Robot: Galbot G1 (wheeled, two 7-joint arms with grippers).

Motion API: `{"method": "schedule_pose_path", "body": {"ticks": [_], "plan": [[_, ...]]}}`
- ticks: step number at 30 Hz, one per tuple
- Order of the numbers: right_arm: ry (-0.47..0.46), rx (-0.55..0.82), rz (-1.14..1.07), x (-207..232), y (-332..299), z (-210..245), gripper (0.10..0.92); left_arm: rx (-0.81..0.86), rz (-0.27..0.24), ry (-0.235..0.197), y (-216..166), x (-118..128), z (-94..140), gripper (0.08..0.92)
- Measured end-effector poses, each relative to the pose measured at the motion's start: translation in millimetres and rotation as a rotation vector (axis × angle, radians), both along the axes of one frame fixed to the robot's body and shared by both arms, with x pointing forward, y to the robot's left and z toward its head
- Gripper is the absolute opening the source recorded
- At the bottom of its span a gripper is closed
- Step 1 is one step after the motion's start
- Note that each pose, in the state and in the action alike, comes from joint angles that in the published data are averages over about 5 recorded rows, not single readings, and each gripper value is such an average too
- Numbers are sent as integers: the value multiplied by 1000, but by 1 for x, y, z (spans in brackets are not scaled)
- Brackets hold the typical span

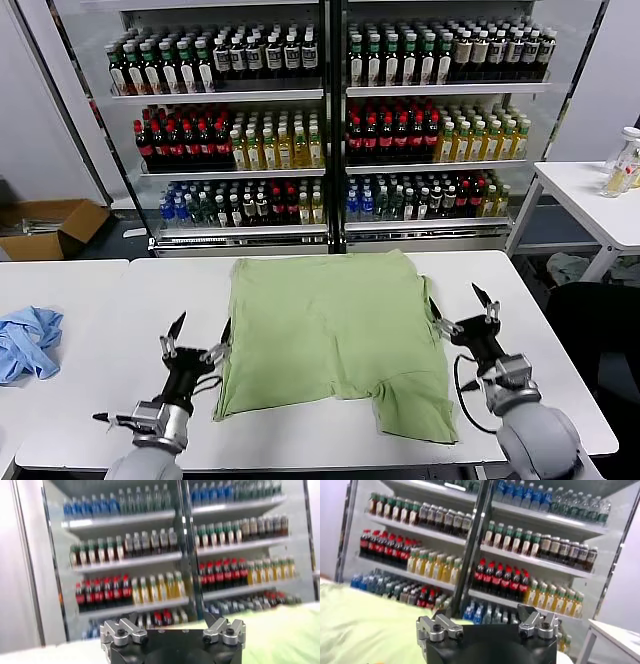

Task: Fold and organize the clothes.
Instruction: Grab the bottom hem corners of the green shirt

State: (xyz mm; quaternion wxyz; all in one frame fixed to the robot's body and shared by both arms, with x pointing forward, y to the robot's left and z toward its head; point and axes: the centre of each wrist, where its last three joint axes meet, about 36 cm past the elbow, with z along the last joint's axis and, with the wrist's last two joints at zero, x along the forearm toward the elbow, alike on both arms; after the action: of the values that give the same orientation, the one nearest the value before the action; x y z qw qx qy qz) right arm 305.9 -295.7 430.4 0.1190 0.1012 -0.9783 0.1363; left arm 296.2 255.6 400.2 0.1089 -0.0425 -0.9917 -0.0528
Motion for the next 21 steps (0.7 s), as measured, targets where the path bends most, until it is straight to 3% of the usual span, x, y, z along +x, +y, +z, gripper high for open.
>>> {"method": "schedule_pose_path", "body": {"ticks": [2,11,21], "plan": [[20,5,4,-6,1,-2,823,-1,0,21,-1,-4,1,823],[144,45,2,-43,8,-21,823,-10,29,194,-4,-29,4,822],[224,80,-23,-56,11,-36,823,-16,74,291,-3,-32,-6,823]]}}
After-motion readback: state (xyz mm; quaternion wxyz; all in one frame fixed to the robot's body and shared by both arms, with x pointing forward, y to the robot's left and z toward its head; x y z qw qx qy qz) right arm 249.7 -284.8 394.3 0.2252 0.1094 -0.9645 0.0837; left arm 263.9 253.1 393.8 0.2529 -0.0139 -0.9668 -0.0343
